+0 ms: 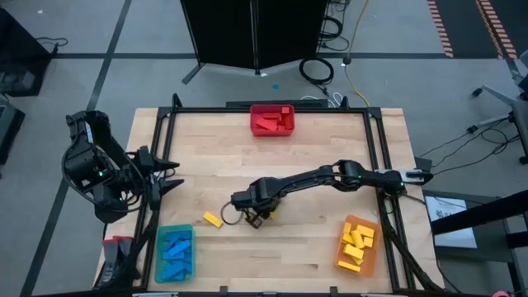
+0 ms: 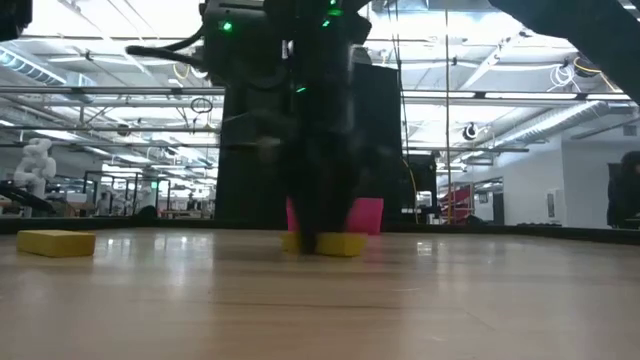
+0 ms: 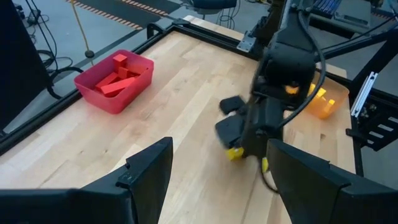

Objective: Sort blocks
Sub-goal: Put the yellow block into the orange bin

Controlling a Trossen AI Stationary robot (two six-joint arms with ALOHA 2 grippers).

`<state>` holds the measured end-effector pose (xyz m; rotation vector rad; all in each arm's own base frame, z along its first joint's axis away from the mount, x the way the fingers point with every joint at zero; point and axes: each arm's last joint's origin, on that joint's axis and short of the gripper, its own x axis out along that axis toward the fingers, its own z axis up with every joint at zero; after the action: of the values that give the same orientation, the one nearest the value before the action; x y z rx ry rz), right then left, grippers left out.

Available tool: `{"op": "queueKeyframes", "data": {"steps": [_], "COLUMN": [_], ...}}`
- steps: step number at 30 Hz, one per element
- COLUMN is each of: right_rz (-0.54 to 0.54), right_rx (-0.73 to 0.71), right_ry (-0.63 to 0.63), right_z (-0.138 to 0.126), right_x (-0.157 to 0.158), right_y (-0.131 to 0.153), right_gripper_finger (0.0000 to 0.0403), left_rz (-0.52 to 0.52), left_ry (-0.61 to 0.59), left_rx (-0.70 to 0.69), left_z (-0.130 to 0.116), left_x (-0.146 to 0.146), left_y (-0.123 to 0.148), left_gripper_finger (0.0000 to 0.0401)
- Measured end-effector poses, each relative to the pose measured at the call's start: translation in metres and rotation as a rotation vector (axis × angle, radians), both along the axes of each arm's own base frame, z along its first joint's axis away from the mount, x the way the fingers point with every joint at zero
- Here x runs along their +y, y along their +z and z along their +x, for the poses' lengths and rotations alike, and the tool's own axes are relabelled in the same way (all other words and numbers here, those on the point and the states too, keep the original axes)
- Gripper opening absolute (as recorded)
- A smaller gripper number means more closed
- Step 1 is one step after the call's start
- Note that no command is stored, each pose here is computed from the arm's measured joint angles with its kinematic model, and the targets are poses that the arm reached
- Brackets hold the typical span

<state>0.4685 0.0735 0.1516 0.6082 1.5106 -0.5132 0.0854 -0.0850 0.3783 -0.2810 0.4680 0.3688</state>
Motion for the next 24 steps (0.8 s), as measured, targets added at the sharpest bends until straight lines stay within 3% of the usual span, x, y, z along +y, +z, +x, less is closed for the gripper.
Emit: {"op": "queueKeyframes", "data": {"steps": [5, 11, 15, 18, 24], "right_rz": [-0.108, -0.266, -0.228, -0.218, -0.145], "right_rx": [0.002, -0.005, -0.122, -0.118, -0.110], "right_ry": [0.081, 0.113, 0.108, 0.022, -0.213], "right_z": [-0.026, -0.086, -0.136, -0.183, -0.269], "right_x": [0.022, 0.065, 0.095, 0.108, 0.117], "right_y": [0.050, 0.124, 0.165, 0.175, 0.166], "right_gripper_finger": [0.0084, 0.0084, 0.0084, 0.0084, 0.0084], "left_rz": [0.001, 0.001, 0.001, 0.002, 0.017], "left_ry": [-0.001, -0.001, -0.002, -0.001, 0.006], "left_rx": [0.001, 0.002, 0.003, 0.003, -0.012], "left_z": [0.000, 0.000, 0.000, 0.000, 0.000], "left_x": [0.000, 0.000, 0.000, 0.000, 0.001], "left_y": [0.000, 0.000, 0.000, 0.000, 0.000], "left_gripper_finger": [0.0264, 0.0264, 0.0264, 0.0264, 0.0264]}}
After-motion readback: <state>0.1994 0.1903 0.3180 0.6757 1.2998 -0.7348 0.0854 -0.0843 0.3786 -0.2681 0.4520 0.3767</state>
